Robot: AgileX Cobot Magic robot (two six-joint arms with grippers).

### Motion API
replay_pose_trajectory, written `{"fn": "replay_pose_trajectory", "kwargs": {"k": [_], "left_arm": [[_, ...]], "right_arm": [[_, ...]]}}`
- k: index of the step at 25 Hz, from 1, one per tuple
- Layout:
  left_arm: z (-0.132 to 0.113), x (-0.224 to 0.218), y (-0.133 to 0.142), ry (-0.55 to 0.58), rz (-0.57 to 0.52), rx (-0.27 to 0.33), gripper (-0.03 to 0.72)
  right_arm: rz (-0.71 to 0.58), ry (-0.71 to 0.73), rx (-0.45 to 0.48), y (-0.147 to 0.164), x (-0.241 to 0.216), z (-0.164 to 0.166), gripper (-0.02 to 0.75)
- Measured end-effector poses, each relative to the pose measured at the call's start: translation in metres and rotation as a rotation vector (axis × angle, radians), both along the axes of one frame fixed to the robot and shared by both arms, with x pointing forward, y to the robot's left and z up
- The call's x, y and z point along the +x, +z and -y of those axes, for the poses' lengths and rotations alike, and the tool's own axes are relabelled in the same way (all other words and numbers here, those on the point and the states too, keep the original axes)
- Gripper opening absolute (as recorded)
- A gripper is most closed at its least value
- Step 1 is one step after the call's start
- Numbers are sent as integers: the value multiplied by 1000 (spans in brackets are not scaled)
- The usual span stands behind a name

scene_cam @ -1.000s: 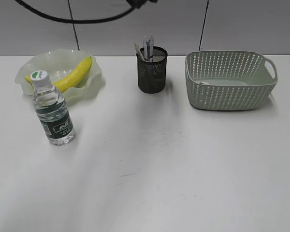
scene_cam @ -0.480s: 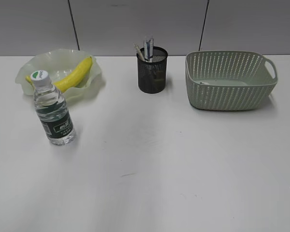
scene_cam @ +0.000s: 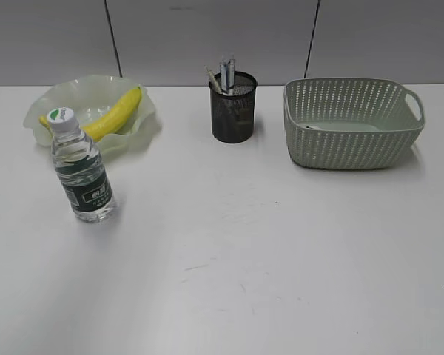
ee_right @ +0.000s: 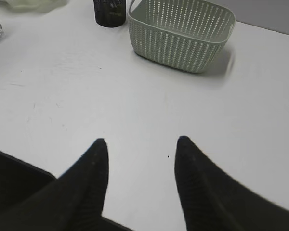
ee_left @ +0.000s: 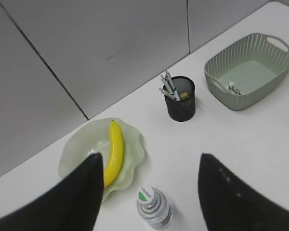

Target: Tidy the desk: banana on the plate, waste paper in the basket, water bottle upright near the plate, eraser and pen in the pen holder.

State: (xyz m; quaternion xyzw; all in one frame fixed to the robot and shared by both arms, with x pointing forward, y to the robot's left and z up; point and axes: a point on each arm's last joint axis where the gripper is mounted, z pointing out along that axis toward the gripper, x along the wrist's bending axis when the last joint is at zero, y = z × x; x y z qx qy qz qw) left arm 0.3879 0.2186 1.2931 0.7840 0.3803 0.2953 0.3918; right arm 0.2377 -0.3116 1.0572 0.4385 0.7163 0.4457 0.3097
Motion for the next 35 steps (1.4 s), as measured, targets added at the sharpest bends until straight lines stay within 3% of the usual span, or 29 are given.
{"fn": "replay_pose_trajectory", "kwargs": {"k": [3,10,18,35], "left_arm": [[-28,-49,-14,1,23,-33,465],[-61,-121,-107,-60,-65,-81,464],[-67,-139,-221,-81,-115,-114,461],[-65,-140,-228,-90,-131,-128,454]], "right_arm": [[0,0,0,0,0,0,370],[-7,10,12,0,-1,-1,370],[-17,23,29,0,-1,-3,370],[-19,26,32,0,-2,-3,369]]}}
